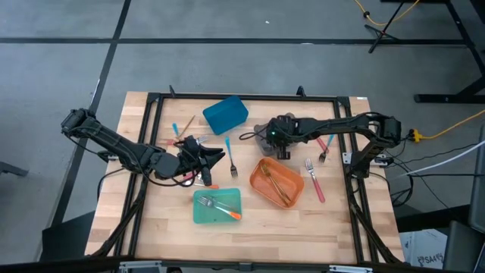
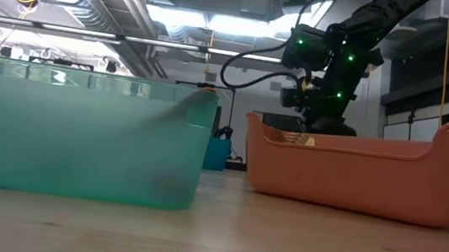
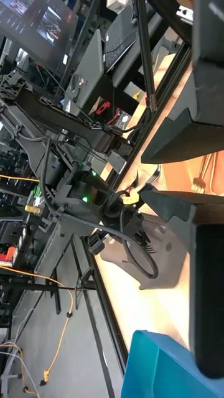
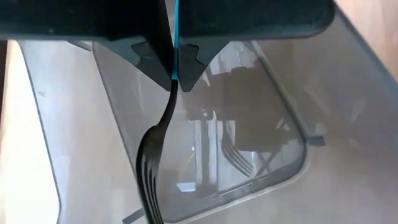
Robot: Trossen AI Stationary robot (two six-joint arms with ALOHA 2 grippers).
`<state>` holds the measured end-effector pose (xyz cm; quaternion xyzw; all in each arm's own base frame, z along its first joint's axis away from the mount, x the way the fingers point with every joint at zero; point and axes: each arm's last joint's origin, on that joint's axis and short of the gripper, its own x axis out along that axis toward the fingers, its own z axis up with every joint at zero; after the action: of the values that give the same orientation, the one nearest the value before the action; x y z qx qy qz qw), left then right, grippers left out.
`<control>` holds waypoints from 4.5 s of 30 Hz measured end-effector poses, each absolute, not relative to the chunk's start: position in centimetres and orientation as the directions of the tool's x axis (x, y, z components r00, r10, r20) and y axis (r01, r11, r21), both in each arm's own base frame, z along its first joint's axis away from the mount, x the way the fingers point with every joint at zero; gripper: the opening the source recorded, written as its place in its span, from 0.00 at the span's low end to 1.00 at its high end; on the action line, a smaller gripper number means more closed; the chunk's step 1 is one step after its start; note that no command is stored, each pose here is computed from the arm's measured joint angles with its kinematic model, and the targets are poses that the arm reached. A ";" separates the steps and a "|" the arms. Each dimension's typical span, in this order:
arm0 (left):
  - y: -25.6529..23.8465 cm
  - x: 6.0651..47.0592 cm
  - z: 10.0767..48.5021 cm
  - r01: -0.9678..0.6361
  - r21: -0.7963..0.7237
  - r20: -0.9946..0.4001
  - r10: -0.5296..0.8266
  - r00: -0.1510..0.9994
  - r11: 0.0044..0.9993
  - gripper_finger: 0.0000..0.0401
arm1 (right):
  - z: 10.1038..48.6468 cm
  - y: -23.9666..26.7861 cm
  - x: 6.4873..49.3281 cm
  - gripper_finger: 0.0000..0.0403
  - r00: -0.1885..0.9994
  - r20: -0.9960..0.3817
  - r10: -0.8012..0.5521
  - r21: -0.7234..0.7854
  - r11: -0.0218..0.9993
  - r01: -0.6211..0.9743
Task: Sort silverware by color (type)
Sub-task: Put the blue fork into the black bin, then put the pink fork into the blue bin
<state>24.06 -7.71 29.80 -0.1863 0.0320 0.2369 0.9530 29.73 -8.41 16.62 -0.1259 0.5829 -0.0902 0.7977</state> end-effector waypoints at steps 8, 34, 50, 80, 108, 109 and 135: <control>-7.7 24.1 29.8 -0.463 -0.340 -0.149 0.439 0.886 0.818 0.18 | 16.6 -8.4 29.9 0.03 0.320 -0.901 -0.293 -0.308 0.951 0.003; -7.7 24.1 29.8 -0.463 -0.340 -0.150 0.439 0.886 0.818 0.18 | 16.5 -8.4 29.9 0.15 0.319 -0.903 -0.290 -0.306 0.952 -0.001; -7.7 24.1 29.8 -0.463 -0.340 -0.150 0.439 0.886 0.818 0.18 | 19.3 -8.8 31.5 0.15 0.378 -0.874 -0.305 -0.322 0.947 0.020; -7.6 23.8 29.0 -0.492 -0.309 -0.212 0.445 0.870 0.814 0.18 | 28.8 -2.4 27.8 0.15 -0.120 -0.971 -0.208 -0.193 0.973 -0.124; -7.6 23.8 28.9 -0.494 -0.309 -0.215 0.446 0.869 0.813 0.18 | 24.1 -1.0 16.7 0.15 -0.257 -0.920 -0.297 -0.236 0.941 -0.242; -7.6 23.8 28.9 -0.494 -0.309 -0.215 0.446 0.869 0.813 0.18 | 23.4 -1.0 16.6 0.15 -0.264 -0.918 -0.296 -0.229 0.939 -0.256; -7.6 23.8 28.9 -0.494 -0.311 -0.215 0.446 0.869 0.812 0.18 | 20.7 0.3 17.8 0.15 -0.112 -0.983 0.144 0.074 0.878 0.472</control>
<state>23.83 -7.61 28.95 -0.1808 0.0659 0.2476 0.9496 17.76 0.29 20.66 0.2097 0.7343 -0.1300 0.6324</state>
